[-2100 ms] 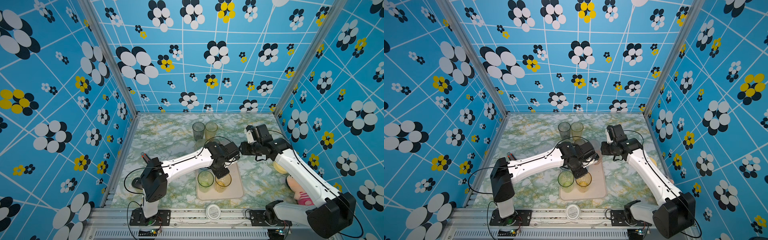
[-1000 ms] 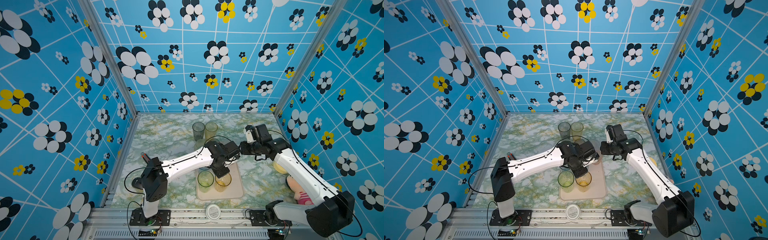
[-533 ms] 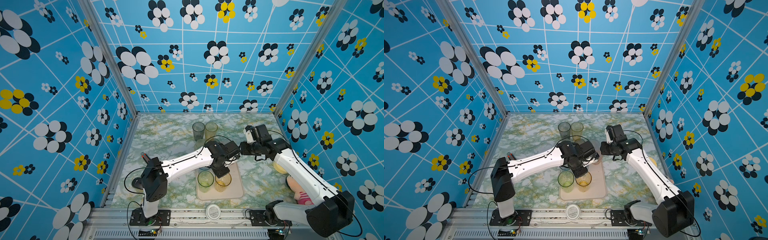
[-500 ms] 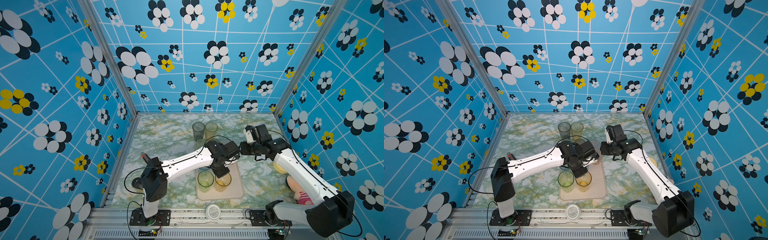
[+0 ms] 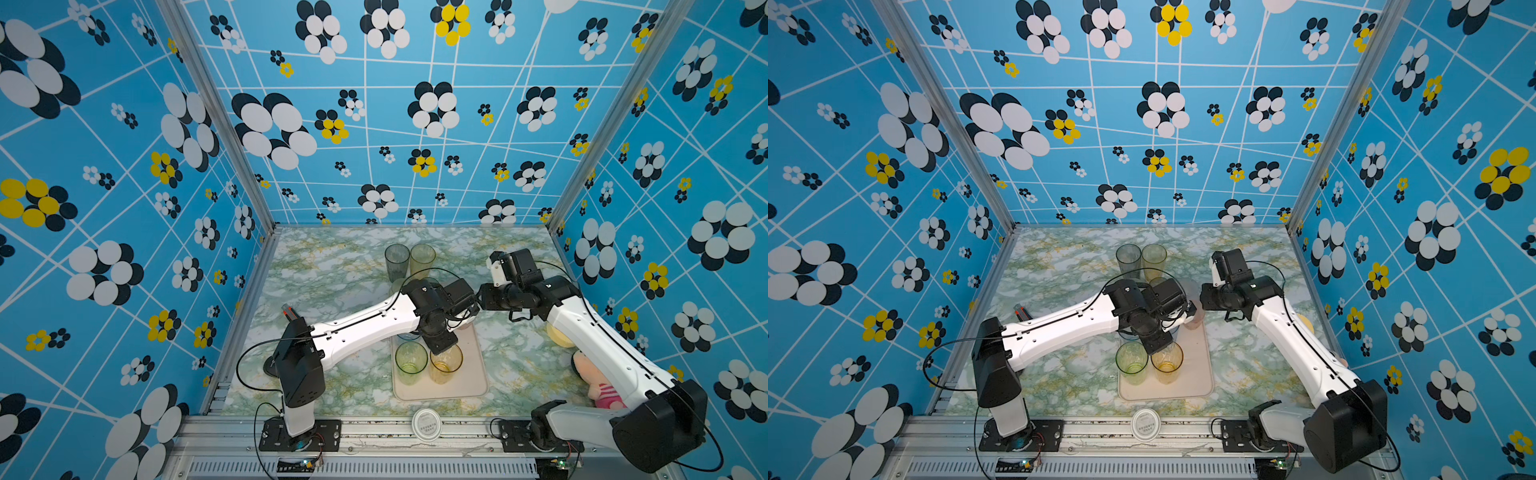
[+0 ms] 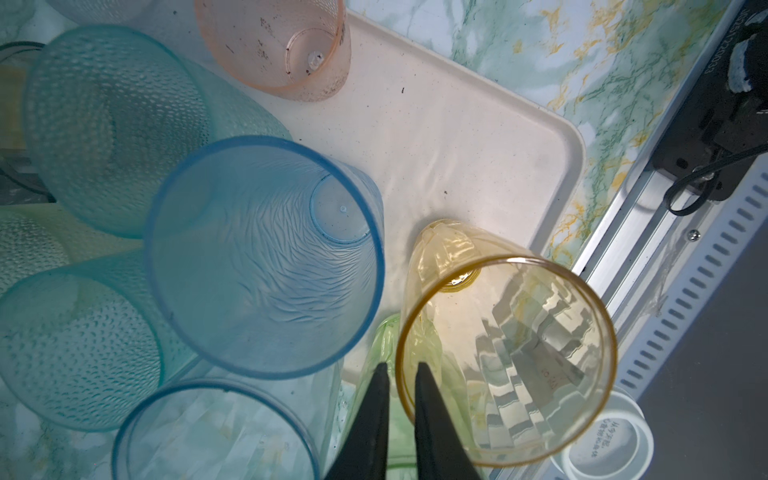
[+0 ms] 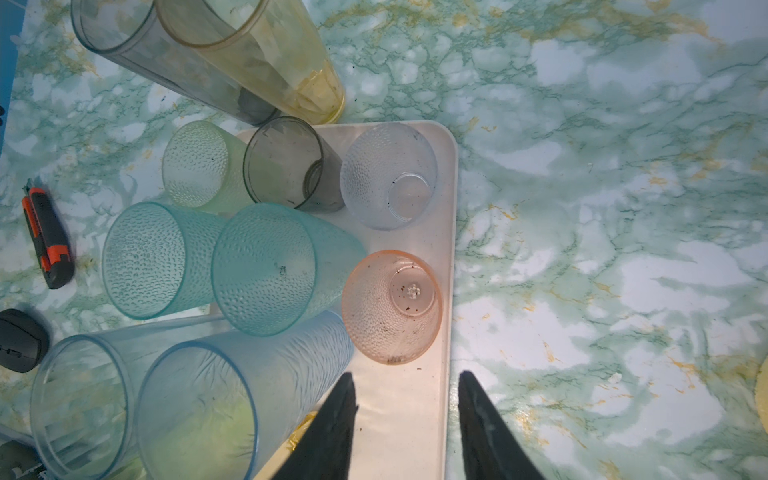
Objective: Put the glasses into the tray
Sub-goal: 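Open the left gripper and draw the left arm back from the tray, then reach the right gripper to the pale yellow glass beyond the tray's far end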
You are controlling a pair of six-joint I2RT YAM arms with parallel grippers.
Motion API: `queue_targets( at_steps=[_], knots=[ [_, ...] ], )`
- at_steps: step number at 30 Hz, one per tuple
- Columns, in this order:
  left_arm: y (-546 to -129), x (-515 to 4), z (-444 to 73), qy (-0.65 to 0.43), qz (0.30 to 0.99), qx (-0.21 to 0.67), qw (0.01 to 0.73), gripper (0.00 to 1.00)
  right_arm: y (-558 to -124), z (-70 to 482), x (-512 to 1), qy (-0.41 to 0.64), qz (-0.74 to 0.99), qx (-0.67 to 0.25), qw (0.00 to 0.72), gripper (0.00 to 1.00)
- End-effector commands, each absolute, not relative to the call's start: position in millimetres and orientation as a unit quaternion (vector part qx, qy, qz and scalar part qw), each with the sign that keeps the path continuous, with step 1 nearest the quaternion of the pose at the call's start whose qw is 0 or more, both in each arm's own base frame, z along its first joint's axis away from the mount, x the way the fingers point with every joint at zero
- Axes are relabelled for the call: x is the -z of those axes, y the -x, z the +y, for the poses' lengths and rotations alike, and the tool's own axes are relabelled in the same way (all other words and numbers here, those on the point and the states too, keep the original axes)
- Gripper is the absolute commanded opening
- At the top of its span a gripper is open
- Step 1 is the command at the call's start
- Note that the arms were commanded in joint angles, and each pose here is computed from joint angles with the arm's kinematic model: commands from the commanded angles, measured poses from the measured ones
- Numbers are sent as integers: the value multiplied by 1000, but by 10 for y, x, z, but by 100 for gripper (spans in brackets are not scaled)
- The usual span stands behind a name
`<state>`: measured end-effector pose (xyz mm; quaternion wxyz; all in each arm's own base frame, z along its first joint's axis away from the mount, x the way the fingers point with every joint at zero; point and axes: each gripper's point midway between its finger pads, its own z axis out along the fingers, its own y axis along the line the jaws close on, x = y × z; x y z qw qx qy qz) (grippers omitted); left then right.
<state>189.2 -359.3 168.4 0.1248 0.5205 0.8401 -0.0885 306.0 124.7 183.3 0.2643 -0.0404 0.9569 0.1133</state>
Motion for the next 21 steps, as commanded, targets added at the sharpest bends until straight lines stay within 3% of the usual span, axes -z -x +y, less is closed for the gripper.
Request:
queue_targets(
  at_steps=[1,11,16,21],
  knots=[
    [-1890,-1967,-3552,-525,832,98,151,16,-3067,1255,-1792,44,958,-117,258,43],
    [-2325,-2685,-3274,-454,840,128,270,16,-3102,1268,-1753,54,962,-110,245,43],
    [-2693,-3044,-2860,-343,858,164,346,15,-3170,1291,-1843,66,961,-106,246,43],
    [-2998,-3053,-2220,-205,878,177,395,16,-3305,1337,-2010,82,959,-102,252,43]
  ],
)
